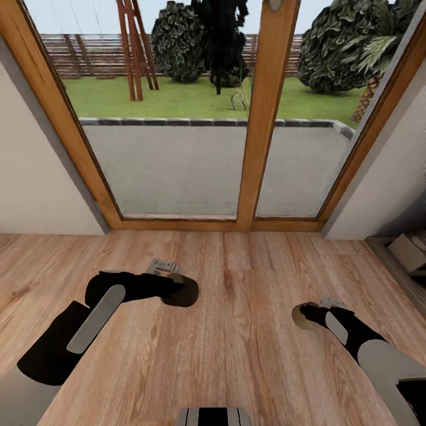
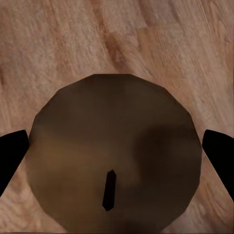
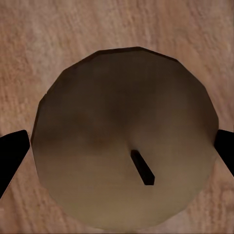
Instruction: Place each of the two pumpkins and all three candles from the living room inside a cabinet in the living room (use any cabinet), then make sure every cabinet is closed, and position the cauldron so it is next to a table in the living room.
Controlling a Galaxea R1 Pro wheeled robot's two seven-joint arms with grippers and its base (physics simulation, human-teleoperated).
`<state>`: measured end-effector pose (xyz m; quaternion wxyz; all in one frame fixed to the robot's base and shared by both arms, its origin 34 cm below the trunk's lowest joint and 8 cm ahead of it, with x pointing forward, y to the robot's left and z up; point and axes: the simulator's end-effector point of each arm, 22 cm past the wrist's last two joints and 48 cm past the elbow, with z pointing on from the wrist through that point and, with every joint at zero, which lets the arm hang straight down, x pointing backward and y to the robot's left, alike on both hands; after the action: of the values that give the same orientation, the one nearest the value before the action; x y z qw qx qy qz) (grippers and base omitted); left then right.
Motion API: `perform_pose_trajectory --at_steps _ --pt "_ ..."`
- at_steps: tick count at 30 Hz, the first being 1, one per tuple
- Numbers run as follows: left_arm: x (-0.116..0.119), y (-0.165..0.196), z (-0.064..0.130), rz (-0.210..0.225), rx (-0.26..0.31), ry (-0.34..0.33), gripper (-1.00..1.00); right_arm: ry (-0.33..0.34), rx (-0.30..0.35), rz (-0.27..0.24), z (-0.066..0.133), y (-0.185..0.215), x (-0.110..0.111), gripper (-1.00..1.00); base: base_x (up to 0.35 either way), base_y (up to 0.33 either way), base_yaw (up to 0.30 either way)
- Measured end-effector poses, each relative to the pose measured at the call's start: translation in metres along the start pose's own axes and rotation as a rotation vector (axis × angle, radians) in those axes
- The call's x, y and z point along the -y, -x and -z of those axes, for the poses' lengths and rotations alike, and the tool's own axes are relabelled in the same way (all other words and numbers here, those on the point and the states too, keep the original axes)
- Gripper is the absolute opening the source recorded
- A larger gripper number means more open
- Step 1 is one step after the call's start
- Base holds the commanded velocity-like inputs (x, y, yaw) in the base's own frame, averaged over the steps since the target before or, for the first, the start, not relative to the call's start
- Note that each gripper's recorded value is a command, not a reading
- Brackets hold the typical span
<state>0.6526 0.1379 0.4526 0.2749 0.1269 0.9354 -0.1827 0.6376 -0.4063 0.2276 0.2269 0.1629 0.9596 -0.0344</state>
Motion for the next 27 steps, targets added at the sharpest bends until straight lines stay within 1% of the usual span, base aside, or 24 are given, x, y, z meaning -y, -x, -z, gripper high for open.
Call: perform_pose_trajectory --at_steps 3,7,14,23,27 --pt "-0.004 0.004 0.005 -0.007 0.011 0.030 -1.00 0.006 0.015 -0.001 0.005 0.007 -0.002 -1.00 0.000 0.000 0.000" --pt "-0.005 0.010 0.013 -0.013 0.025 0.047 -1.00 0.013 0.034 -0.003 0.012 0.016 -0.005 -1.00 0.000 0.000 0.000" --pt "-0.001 0.021 0.026 -0.024 0.051 0.056 -1.00 0.024 0.062 -0.009 0.024 0.030 -0.009 -1.00 0.000 0.000 -0.012" --pt "0.005 0.036 0.046 -0.042 0.091 0.065 -1.00 0.038 0.105 -0.018 0.044 0.051 -0.011 -1.00 0.000 0.000 -0.189" --pt "0.008 0.042 0.056 -0.050 0.110 0.068 -1.00 0.056 0.125 -0.022 0.053 0.060 -0.015 -1.00 0.000 0.000 -0.230"
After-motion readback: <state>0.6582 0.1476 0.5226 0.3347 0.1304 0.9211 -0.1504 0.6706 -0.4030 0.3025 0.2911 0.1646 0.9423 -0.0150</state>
